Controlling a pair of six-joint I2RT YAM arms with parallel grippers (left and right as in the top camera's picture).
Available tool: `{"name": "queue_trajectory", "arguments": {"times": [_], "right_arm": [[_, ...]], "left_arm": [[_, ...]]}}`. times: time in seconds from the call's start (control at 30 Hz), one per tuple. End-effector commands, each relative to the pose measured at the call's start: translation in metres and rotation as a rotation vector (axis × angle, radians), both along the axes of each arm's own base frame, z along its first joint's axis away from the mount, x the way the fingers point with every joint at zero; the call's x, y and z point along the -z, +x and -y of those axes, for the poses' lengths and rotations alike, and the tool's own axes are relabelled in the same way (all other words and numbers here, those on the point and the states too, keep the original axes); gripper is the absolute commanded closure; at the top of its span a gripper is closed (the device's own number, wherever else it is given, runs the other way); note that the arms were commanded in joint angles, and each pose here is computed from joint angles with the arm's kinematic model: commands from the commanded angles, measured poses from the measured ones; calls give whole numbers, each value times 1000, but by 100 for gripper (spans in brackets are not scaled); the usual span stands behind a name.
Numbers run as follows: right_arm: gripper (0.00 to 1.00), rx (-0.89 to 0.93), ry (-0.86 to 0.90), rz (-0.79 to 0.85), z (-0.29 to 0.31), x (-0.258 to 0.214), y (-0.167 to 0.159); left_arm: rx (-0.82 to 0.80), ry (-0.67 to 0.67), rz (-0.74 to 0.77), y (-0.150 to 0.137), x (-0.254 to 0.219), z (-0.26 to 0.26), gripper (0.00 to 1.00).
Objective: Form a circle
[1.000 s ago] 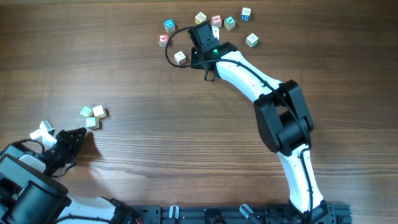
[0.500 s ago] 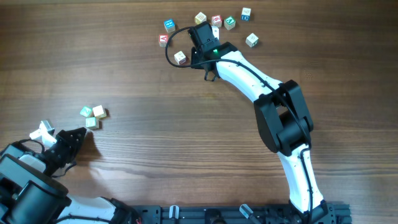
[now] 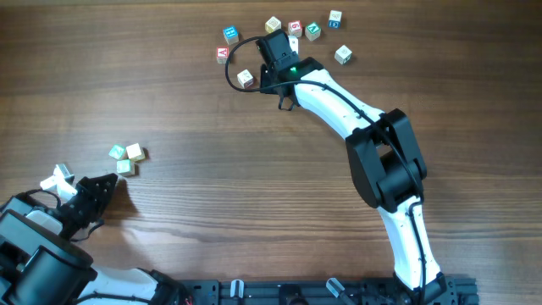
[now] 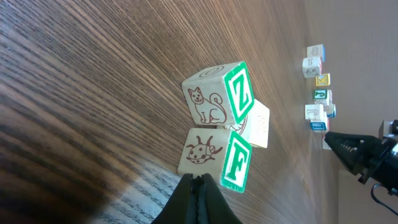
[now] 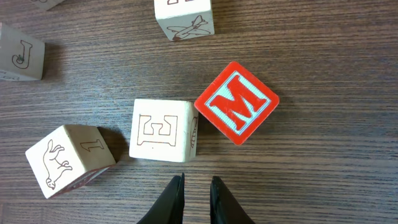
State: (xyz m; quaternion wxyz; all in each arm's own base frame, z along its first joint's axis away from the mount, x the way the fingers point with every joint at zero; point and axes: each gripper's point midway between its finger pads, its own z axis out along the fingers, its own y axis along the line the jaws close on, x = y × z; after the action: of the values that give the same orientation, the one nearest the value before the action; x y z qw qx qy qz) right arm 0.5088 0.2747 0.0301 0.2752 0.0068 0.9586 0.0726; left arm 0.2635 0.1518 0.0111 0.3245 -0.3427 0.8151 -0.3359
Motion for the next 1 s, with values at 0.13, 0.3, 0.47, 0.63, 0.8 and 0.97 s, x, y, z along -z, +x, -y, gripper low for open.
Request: {"name": "queue_trajectory", "arguments": {"times": [0.13,0.3,0.47,0.63,0.8,0.97], "right_arm": [[84,-14,8,12,0,-12,-1],[84,-14,2,2,1,-11,-3],[84,-14,2,2,1,-11,-3],[84,-14,3,3,1,-11,-3],[84,-14,5,6,1,-12,-2],[84,-14,5,6,1,-12,-2]], "left_arm": [[23,3,-31,2,8,8,96],[-10,1,-32,-2,7,0,96],[-53,-18,-38,-7,7,-8,96],[-58,-54,3,-3,-2,-7,96],[-72,-67,3,-1,-4,-10,96],[-72,-67,3,-1,-4,-10,96]]}}
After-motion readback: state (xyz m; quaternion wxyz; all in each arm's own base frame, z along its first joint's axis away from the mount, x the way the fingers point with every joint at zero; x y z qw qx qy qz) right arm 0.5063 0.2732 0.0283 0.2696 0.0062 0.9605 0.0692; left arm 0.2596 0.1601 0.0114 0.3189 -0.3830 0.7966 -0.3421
